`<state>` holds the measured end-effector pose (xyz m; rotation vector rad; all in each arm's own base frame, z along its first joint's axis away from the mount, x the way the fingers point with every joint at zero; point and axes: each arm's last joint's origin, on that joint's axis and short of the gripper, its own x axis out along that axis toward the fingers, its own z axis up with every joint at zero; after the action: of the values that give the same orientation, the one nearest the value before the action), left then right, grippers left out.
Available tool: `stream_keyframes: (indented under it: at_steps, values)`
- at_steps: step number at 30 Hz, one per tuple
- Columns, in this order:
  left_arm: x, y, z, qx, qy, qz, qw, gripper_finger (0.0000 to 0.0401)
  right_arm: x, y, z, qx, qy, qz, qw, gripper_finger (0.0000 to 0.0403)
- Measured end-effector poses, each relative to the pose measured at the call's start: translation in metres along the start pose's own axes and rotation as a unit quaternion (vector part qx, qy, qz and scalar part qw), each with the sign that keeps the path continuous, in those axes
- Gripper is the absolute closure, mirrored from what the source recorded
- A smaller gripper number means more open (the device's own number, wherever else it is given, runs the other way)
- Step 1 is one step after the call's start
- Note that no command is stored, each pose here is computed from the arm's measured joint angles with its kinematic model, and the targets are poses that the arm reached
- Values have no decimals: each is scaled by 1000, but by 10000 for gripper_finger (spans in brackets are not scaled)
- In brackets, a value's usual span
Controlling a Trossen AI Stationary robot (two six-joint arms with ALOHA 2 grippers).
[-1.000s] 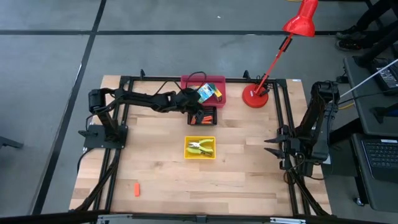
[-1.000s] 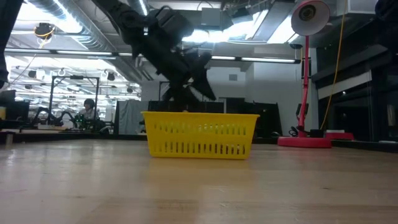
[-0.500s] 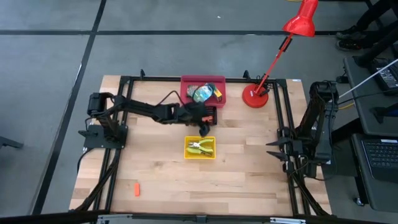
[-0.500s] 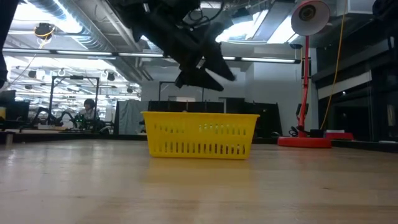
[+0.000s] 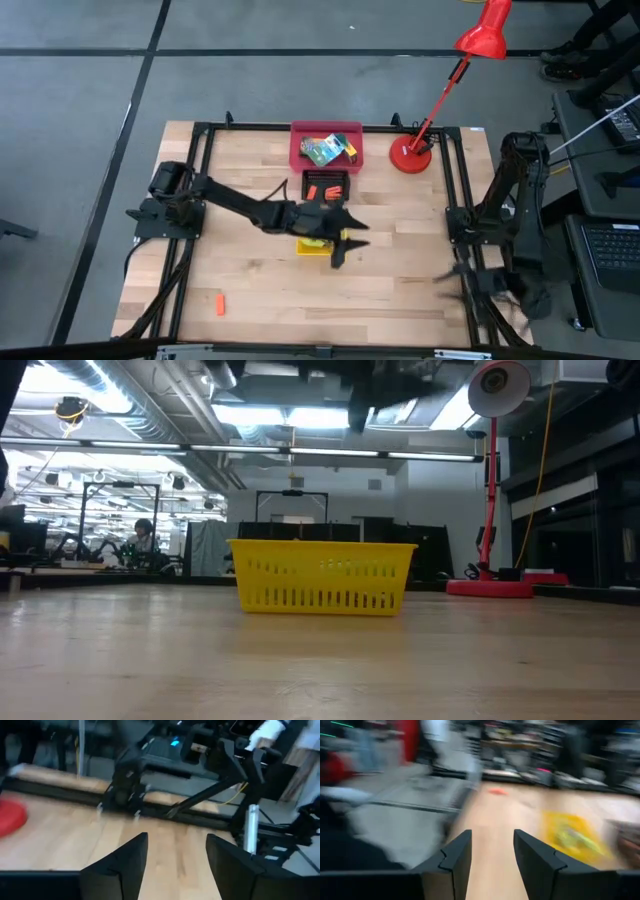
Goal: Pick & Place School Supplies
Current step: Put the orange eraser into the black bin
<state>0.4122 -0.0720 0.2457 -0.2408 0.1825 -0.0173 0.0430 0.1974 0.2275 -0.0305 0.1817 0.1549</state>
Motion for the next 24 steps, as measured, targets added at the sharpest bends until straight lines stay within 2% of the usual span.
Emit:
stream_keyframes:
  at_steps: [4,6,10,13,16,18,21,24]
  values:
    - [-6,-24,6,29,-19,4,999,209,19,16,34,-22,-35,124,991,253]
    - [-9,-33,4,33,-14,16,999,210,39,11,40,-55,-50,154,985,253]
    - [-16,-55,-8,47,-2,56,997,208,90,-22,43,-95,-28,171,980,253]
    - [-25,-69,-14,63,6,102,993,206,115,-57,52,-110,-34,200,973,253]
    - [-41,-79,-15,89,15,174,981,206,126,-94,56,-108,-25,215,970,253]
    - [-52,-85,-12,107,25,201,973,206,125,-115,51,-110,-23,226,968,253]
    - [-67,-87,-7,124,40,218,967,205,114,-145,45,-118,-47,183,975,253]
    - [-75,-80,-1,138,53,247,958,205,97,-167,31,-119,-67,147,980,253]
